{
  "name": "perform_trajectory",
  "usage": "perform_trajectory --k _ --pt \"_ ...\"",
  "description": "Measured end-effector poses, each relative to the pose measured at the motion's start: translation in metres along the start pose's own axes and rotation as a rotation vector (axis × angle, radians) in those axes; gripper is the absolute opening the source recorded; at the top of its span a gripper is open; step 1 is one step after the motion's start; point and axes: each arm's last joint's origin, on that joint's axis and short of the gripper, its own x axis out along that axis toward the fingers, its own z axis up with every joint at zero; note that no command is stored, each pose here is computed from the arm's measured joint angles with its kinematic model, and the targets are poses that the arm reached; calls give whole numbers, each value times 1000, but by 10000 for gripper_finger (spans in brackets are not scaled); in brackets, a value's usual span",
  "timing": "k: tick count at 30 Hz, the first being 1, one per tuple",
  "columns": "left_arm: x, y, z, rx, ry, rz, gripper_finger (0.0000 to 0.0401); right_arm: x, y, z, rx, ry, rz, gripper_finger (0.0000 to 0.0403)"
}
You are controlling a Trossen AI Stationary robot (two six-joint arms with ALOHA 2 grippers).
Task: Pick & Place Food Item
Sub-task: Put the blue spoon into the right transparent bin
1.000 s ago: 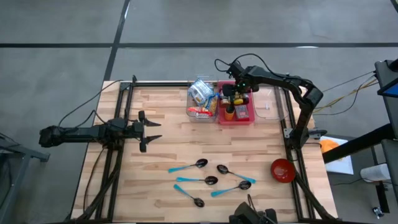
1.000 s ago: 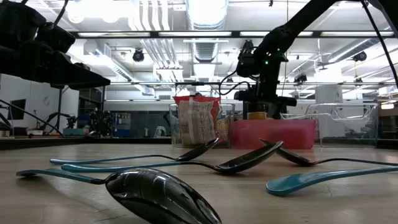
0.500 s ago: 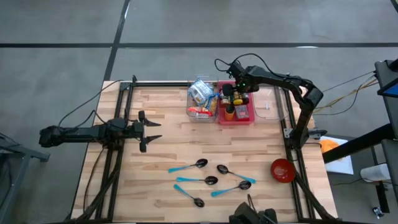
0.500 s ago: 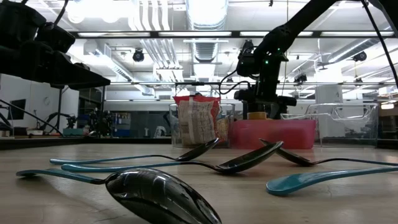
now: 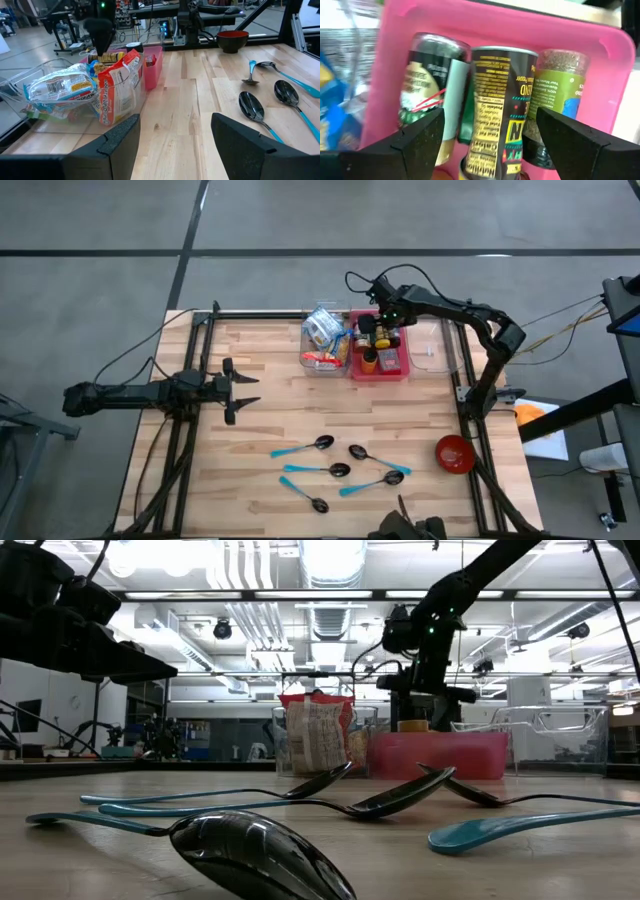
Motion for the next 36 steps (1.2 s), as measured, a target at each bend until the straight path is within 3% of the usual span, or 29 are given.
perform_trajectory --k 10,20,28,36 --pt "0 0 0 3 1 0 244 -58 23 -21 -104 -144 112 313" --pt "0 0 0 2 0 0 244 -119 43 -68 -243 -246 248 313" --pt "0 0 0 2 0 0 244 -139 57 -116 -436 -185 280 313" --pt "0 0 0 -1 0 0 244 -151 76 -162 -584 -251 275 313"
